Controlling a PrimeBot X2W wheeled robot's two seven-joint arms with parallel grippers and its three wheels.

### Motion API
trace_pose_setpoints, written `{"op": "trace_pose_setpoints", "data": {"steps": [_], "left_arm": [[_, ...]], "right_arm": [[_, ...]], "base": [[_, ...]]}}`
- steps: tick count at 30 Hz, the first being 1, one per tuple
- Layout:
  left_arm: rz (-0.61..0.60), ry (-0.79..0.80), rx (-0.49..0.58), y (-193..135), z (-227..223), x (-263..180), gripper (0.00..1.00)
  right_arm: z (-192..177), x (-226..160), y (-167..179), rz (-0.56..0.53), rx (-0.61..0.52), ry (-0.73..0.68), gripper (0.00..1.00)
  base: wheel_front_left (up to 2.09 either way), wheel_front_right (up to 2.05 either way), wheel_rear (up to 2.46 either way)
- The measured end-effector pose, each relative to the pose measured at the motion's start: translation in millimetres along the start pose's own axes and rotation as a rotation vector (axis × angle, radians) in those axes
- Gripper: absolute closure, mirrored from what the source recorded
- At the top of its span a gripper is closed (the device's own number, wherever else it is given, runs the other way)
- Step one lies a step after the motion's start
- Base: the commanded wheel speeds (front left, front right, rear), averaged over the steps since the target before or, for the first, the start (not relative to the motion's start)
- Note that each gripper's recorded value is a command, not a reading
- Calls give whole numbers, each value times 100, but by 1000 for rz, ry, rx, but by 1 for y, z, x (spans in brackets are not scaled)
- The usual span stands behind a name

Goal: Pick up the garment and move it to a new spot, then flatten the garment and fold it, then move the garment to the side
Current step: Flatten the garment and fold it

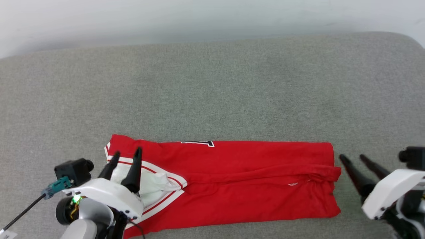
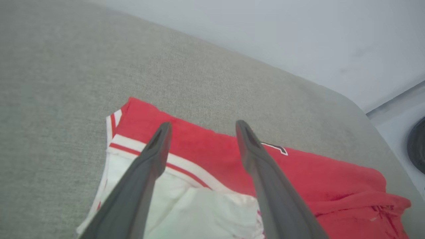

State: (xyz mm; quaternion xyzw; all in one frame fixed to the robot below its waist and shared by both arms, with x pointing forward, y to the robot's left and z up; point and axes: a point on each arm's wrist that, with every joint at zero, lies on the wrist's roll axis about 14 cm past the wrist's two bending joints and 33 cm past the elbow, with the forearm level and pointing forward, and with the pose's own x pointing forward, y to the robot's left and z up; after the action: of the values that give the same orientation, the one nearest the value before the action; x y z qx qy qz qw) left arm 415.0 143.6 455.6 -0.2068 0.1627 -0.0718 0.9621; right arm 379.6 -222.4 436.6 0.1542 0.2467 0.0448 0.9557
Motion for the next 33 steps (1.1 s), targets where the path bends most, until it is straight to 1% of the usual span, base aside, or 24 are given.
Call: {"op": "trace_pose_setpoints", "data": {"steps": [4,5,6,8,9,10,14,17,21,27,29,32,33], "left_arm": [[-35,-153,52,-17,34,0,0],[-35,-153,52,-17,34,0,0],[-39,-231,91,-23,52,-2,0],[-37,-307,132,-27,67,-6,0],[-37,-307,132,-27,67,-6,0],[-33,-343,159,-28,74,-9,0],[-9,-444,249,-30,91,-20,0],[-5,-479,287,-32,96,-28,0],[-7,-485,318,-34,93,-38,0],[-3,-492,328,-34,92,-47,0],[6,-491,328,-33,91,-48,0],[7,-490,324,-32,91,-48,0],[8,-490,318,-33,90,-48,0]], "right_arm": [[25,-10,-19,-48,-20,-43,0],[25,-10,-19,-48,-20,-43,0],[33,-15,-30,-77,-29,-43,0],[37,-19,-41,-105,-34,-23,0],[37,-19,-41,-105,-34,-23,0],[38,-21,-46,-117,-37,-7,0],[30,-21,-52,-137,-35,83,0],[15,-16,-45,-123,-25,168,0],[-13,-4,-23,-68,-1,271,0],[-56,14,3,3,51,405,0],[-66,23,13,31,64,445,0],[-71,27,17,41,75,469,0],[-73,28,18,45,74,479,3]], "base": [[0,0,0],[0,0,0],[0,0,0],[0,0,0],[0,0,0],[0,0,0],[0,0,0],[0,0,0],[0,0,0],[0,0,0],[0,0,0],[0,0,0],[0,0,0]]}}
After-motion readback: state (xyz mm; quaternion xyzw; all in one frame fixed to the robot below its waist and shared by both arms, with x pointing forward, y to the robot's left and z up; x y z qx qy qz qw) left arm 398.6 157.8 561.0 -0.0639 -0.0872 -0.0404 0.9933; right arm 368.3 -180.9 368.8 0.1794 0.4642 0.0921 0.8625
